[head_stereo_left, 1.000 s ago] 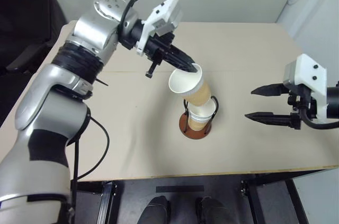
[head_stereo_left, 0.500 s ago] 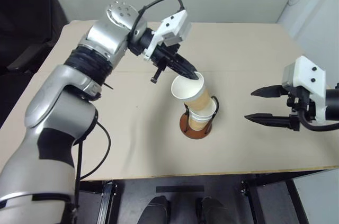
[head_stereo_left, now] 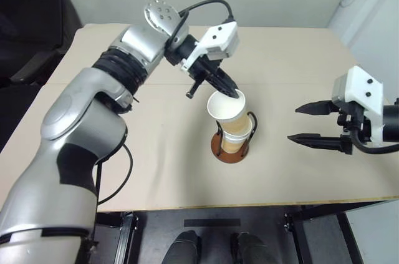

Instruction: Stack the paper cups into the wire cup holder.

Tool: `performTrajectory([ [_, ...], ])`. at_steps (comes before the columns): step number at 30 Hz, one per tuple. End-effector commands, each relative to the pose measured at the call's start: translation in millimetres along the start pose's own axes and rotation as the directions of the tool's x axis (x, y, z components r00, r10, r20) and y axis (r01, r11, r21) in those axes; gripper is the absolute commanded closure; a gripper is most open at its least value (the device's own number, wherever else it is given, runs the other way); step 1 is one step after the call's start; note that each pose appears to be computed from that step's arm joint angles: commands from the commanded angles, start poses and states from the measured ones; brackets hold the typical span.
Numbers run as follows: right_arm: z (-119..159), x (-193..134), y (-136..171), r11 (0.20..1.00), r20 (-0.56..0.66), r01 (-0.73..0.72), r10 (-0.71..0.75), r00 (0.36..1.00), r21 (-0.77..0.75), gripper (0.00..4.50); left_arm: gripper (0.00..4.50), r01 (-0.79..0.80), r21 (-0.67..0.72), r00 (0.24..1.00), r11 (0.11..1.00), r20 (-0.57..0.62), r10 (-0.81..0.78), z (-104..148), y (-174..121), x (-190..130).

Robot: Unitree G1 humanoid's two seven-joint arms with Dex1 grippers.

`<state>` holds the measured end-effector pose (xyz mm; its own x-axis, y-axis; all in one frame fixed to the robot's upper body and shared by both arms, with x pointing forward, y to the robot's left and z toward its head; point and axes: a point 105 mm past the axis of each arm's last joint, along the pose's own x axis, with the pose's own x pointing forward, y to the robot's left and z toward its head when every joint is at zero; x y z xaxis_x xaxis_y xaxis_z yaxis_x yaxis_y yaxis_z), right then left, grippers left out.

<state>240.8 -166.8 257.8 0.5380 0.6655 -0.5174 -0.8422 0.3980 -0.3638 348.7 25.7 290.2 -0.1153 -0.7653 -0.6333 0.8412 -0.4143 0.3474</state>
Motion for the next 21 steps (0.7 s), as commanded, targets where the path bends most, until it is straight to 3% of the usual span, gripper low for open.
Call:
performTrajectory([
  [1,8.6,-6.8,-4.0,0.999,0.026,0.044,-0.043,0.999,-0.030,1.20,4.48,0.023,0.067,0.999,0.998,-0.038,-0.021,11.1,2.9,-1.0],
  [4,8.3,-7.0,-4.0,0.999,0.023,0.044,-0.043,0.999,-0.029,1.20,3.88,0.034,0.072,0.998,0.997,-0.045,-0.031,11.8,4.2,4.2],
  [11,7.9,-7.4,-3.8,0.999,0.019,0.044,-0.043,0.999,-0.028,1.20,1.37,0.022,0.108,1.000,0.994,0.006,-0.023,24.7,10.4,11.9],
  [16,7.7,-7.3,-4.3,0.999,0.019,0.045,-0.044,0.999,-0.027,1.20,1.37,-0.003,0.112,0.999,0.994,0.034,-0.001,27.6,13.5,10.7],
  [21,10.0,-5.8,-7.6,0.998,0.032,0.051,-0.050,0.998,-0.039,1.20,1.37,-0.098,0.068,0.979,0.993,0.185,0.084,38.1,19.5,-8.8],
])
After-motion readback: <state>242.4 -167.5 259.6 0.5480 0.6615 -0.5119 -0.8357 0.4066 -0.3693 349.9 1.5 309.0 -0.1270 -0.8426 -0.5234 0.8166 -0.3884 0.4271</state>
